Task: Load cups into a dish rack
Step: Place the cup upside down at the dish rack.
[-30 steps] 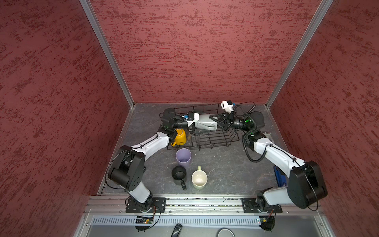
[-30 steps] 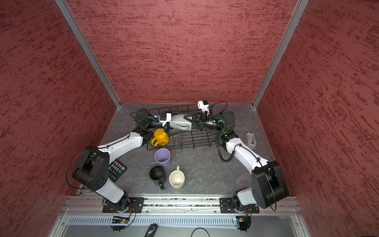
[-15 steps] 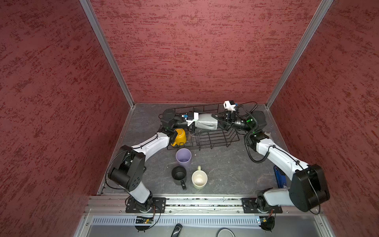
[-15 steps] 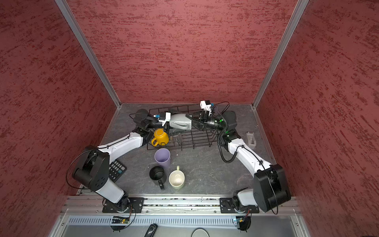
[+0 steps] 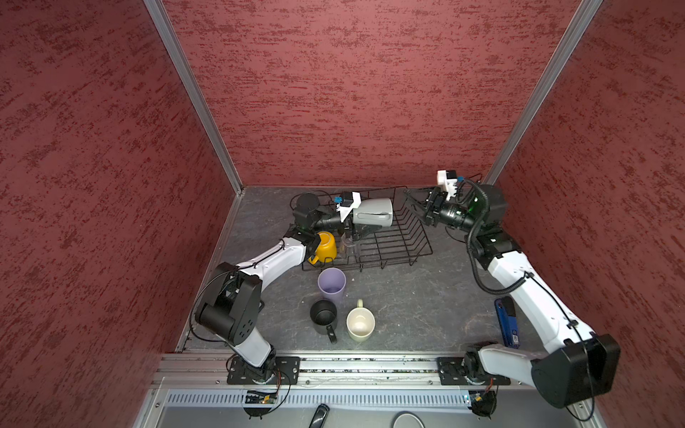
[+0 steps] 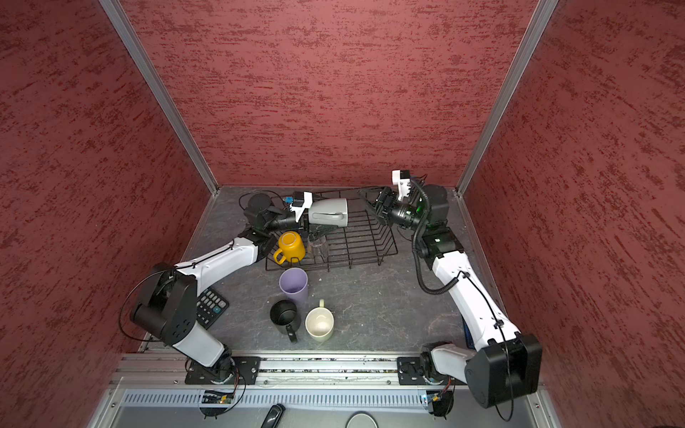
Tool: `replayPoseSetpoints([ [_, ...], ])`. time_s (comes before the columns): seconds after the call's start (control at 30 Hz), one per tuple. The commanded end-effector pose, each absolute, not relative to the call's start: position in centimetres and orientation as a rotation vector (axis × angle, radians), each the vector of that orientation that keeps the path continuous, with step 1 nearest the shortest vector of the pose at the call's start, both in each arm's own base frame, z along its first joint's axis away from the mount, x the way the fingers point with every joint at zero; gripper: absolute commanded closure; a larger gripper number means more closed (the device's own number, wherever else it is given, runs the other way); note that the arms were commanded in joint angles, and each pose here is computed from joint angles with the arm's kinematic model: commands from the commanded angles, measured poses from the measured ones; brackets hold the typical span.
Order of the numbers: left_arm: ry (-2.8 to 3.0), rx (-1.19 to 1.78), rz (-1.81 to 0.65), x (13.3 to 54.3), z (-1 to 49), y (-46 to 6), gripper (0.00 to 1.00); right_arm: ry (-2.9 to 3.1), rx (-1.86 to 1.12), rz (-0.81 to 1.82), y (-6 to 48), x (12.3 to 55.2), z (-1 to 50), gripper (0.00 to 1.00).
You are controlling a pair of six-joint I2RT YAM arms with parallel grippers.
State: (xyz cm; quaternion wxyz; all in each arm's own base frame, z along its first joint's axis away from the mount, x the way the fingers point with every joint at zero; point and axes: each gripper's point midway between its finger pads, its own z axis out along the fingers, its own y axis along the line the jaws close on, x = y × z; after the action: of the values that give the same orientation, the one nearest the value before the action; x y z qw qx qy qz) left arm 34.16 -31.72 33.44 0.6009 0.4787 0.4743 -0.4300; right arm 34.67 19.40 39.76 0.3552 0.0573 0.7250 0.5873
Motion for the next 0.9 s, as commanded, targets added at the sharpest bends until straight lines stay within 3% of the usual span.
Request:
replayPoseSetpoints([
  [0.0, 1.229, 0.939, -0.941, 36.8, 36.2, -31.1, 1.0, 2.001, 0.196, 1.037, 15.1, 35.8, 36.6, 0.13],
  [0.13, 1.457, 0.829, -0.909, 39.4, 35.5, -30.8, 1.0, 2.017, 0.251, 0.763, 11.9, 37.0, 35.4, 0.01],
  [0.3, 1.641, 0.761, -0.893, 41.1, 34.7, -30.9, 1.0, 2.0, 0.272, 0.571, 9.5, 38.0, 35.3, 0.01],
  [0.87, 2.224, 0.629, -0.777, 46.1, 28.1, -32.1, 1.0, 2.042, 0.233, 0.504, 9.0, 37.0, 33.2, 0.01],
])
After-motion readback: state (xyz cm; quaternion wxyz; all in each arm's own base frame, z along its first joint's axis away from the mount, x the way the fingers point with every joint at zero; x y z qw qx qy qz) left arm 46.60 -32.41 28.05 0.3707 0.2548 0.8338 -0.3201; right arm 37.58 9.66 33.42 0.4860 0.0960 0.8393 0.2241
